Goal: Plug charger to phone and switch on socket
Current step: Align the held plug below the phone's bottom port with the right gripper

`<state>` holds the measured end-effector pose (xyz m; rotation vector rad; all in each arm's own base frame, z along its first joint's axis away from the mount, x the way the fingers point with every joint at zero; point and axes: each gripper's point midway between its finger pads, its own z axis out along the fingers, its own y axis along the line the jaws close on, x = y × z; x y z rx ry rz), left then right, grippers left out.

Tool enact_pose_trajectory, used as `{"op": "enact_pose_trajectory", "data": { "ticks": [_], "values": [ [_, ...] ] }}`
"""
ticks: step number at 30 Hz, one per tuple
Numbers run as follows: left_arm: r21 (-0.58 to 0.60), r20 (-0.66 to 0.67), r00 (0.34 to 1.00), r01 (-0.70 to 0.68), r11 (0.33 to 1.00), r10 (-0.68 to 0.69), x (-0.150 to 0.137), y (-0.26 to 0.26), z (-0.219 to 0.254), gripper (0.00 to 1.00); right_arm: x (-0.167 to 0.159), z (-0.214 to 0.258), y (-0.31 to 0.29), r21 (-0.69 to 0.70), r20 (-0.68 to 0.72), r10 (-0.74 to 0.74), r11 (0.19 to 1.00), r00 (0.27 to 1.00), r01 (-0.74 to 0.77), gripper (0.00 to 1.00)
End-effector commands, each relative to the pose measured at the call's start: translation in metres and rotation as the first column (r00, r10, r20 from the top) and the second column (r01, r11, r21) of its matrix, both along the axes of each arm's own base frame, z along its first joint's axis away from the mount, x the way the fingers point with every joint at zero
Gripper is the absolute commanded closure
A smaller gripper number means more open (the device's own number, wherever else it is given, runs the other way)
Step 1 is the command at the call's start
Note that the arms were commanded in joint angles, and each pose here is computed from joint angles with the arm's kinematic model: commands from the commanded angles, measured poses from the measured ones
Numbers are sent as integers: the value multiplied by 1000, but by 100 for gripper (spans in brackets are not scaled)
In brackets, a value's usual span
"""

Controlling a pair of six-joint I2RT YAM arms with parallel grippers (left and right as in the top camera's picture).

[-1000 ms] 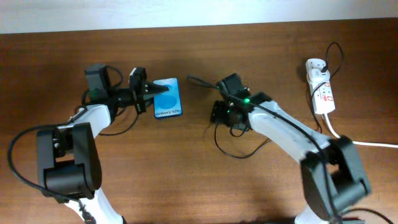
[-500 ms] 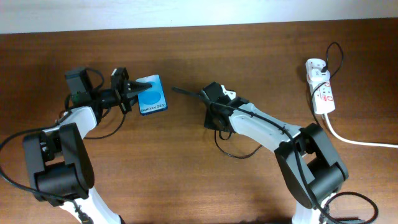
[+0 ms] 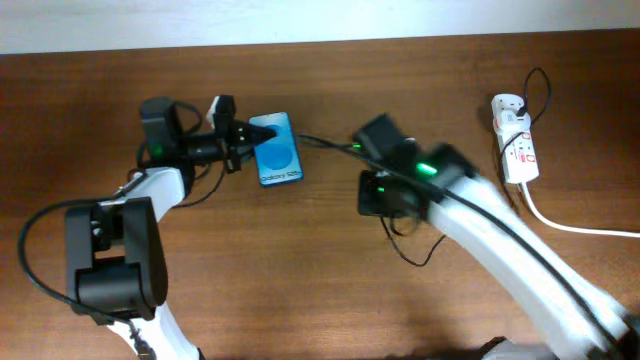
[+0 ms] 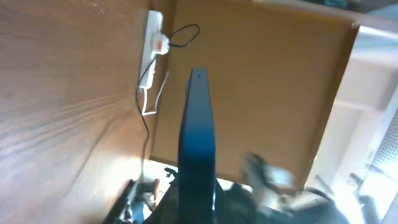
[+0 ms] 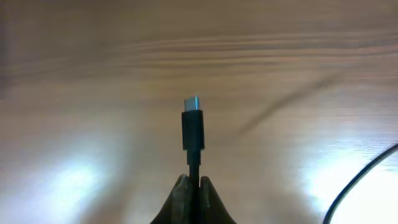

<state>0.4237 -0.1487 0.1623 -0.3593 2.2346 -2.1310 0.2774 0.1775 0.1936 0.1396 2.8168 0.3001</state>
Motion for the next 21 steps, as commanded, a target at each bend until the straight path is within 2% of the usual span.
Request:
{"op": "enact_pose_trajectory", "data": {
  "ticks": [1,4,7,11,21],
  "values": [
    [12,69,998,-11,1000,10,10,-15,13,100,-48,53,20,182,110,130,972,985,-149,96],
    [1,105,993,51,999,-50,8,-36,32,100,-61,54,45,235,226,188,942,956,-240,96],
    [-12,149,985,92,996,-89,5,-53,49,100,-57,38,61,257,245,179,936,953,-242,96],
    [-30,131,986,103,994,-99,3,-58,57,100,-44,25,76,250,246,181,937,952,-243,96],
    [-38,87,991,102,994,-99,3,-58,57,100,-25,34,98,352,274,101,915,956,-197,96]
  ]
}}
